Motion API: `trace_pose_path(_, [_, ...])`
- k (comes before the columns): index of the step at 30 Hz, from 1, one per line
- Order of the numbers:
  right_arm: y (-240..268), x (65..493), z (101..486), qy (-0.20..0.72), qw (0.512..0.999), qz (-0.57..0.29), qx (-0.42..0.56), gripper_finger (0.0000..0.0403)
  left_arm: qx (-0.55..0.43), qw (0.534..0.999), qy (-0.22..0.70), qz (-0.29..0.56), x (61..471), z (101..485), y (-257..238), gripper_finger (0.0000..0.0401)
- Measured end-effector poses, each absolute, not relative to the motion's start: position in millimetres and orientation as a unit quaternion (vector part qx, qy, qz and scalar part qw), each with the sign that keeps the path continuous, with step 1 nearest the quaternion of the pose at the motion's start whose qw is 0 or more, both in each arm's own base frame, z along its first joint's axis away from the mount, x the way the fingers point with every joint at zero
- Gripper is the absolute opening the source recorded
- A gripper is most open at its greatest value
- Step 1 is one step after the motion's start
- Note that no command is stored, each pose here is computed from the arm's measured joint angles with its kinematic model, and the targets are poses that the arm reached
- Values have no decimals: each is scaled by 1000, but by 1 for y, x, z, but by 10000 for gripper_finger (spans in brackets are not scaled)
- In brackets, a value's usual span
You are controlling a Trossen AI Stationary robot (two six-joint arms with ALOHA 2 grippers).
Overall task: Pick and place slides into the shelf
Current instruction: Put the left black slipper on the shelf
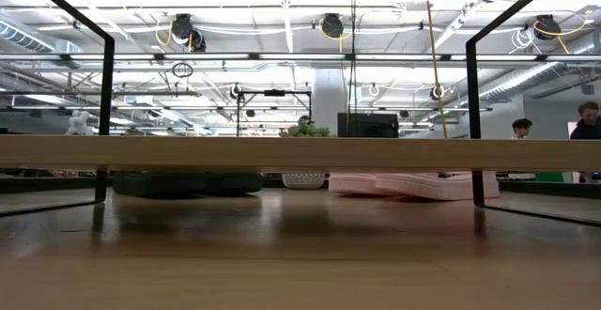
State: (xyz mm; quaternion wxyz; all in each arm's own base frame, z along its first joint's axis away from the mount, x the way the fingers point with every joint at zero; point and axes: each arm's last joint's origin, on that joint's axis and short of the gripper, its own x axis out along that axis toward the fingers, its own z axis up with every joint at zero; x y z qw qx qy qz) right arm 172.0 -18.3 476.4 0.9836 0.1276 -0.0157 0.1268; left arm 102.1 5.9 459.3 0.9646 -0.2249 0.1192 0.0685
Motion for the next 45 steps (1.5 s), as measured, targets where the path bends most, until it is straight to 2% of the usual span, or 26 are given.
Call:
trace_pose_path(3, [-24, 202, 456, 102, 977, 110, 150, 153, -259, 933, 232, 91, 125, 441, 6, 104])
trace_pose_path(6, [-28, 222, 433, 183, 967, 86, 156, 153, -271, 907, 304, 107, 146, 420, 6, 104])
trace_pose_path(9, [-34, 234, 412, 255, 957, 13, 134, 153, -269, 896, 334, 117, 161, 406, 5, 104])
trace_pose_path(13, [-44, 240, 396, 315, 941, -90, 85, 153, -254, 884, 349, 180, 171, 388, 9, 104])
trace_pose_path(17, [-52, 242, 393, 320, 935, -137, 66, 153, -300, 852, 351, 248, 173, 369, 13, 104])
trace_pose_path(23, [-59, 245, 400, 277, 947, -148, 66, 153, -419, 772, 397, 266, 177, 331, 9, 104])
trace_pose_path(30, [-65, 249, 409, 234, 960, -150, 38, 153, -446, 714, 437, 318, 174, 289, 7, 104])
trace_pose_path(39, [-71, 248, 410, 225, 960, -162, 39, 153, -398, 735, 451, 313, 179, 272, 9, 104])
trace_pose_path(45, [-72, 248, 410, 226, 960, -161, 33, 153, -377, 779, 383, 323, 194, 276, 22, 104])
